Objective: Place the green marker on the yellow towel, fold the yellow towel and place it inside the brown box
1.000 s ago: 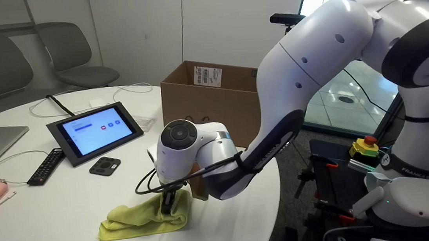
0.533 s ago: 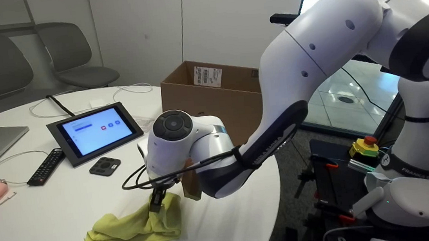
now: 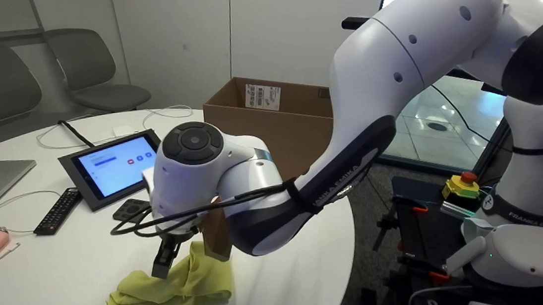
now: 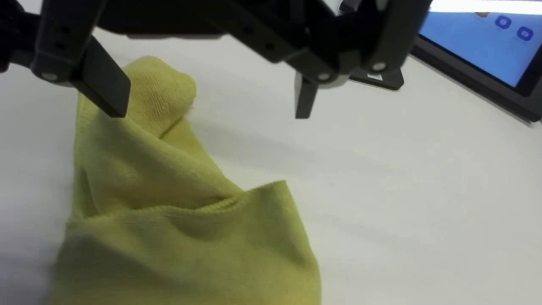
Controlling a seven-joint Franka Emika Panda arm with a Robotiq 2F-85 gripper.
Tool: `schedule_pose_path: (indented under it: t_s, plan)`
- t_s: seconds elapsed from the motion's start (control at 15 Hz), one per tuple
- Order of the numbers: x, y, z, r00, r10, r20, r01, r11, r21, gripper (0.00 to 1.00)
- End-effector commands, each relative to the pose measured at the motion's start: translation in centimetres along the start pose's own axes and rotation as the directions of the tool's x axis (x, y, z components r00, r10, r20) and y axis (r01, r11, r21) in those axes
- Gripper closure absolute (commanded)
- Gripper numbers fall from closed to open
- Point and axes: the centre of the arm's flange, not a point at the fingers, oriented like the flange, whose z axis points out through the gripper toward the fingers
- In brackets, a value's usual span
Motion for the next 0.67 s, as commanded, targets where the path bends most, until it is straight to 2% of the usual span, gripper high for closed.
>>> schedule_pose_path:
  t_s: [0.0,0.6]
  plan:
    - [5.0,-4.3,0.1,0.999,0.049,0.008,-0.049,0.999,0.019,0.00]
    - [6.2,-14.5,-1.3,0.998,-0.003,0.065,-0.001,0.998,0.060,0.00]
